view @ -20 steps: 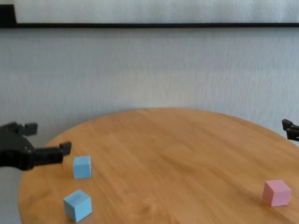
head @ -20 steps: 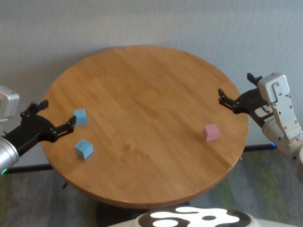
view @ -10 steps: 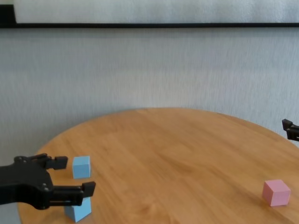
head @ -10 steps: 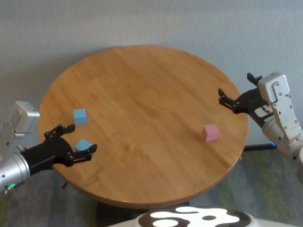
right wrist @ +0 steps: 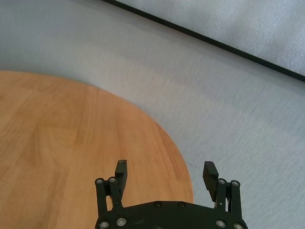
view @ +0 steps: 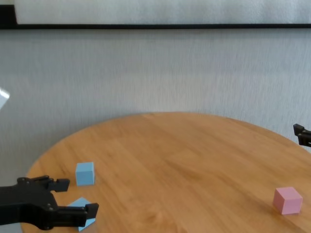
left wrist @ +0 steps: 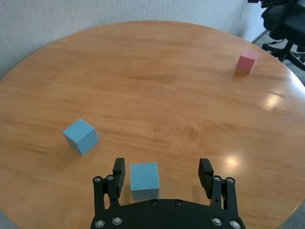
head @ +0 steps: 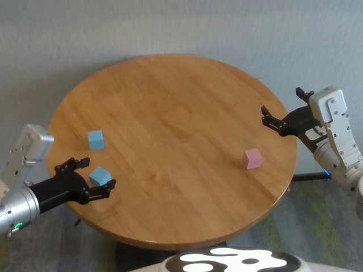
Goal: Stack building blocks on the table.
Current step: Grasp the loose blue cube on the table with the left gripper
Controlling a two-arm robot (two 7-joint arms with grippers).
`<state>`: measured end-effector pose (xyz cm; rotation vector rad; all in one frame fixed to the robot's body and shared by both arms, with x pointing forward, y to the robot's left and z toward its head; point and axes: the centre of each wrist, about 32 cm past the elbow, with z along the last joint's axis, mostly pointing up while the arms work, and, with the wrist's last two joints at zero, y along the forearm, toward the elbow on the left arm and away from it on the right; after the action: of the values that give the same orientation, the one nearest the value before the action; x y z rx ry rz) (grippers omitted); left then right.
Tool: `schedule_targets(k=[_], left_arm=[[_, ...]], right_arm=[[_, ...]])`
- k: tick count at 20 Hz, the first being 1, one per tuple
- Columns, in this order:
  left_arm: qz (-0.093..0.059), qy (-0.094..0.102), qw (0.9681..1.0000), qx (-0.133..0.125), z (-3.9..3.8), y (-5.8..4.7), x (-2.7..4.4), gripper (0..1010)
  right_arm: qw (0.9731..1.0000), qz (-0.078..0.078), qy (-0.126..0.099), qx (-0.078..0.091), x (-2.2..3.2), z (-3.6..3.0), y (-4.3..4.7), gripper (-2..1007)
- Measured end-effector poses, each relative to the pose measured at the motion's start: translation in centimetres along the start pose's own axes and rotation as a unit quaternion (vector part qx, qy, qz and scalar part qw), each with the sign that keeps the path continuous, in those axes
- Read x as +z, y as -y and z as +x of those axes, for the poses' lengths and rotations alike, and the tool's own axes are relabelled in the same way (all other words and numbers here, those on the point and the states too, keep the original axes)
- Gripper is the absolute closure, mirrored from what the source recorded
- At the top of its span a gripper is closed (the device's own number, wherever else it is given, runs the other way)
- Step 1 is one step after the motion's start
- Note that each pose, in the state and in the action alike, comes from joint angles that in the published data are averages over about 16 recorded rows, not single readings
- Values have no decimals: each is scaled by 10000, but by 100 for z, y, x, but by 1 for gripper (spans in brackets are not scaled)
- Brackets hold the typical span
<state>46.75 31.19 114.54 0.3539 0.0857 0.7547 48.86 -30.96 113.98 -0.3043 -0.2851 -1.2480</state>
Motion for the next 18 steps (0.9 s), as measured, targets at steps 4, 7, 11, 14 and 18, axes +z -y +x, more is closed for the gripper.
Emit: schedule_targets(k=[4, 7, 11, 14, 18], left_arm=[[91, -66, 9999, 17, -6, 35, -18, 10], [127, -104, 9999, 40, -11, 60, -31, 10], [140, -155, 9997, 83, -17, 92, -49, 10], [143, -199, 9996, 122, -20, 113, -64, 10], [140, -263, 9994, 180, -21, 136, -89, 10]], right_arm=[[10000, 0, 0, 0, 0, 0, 0, 0], [10000, 0, 0, 0, 0, 0, 0, 0], [10000, 0, 0, 0, 0, 0, 0, 0], [10000, 0, 0, 0, 0, 0, 0, 0], [10000, 0, 0, 0, 0, 0, 0, 0]])
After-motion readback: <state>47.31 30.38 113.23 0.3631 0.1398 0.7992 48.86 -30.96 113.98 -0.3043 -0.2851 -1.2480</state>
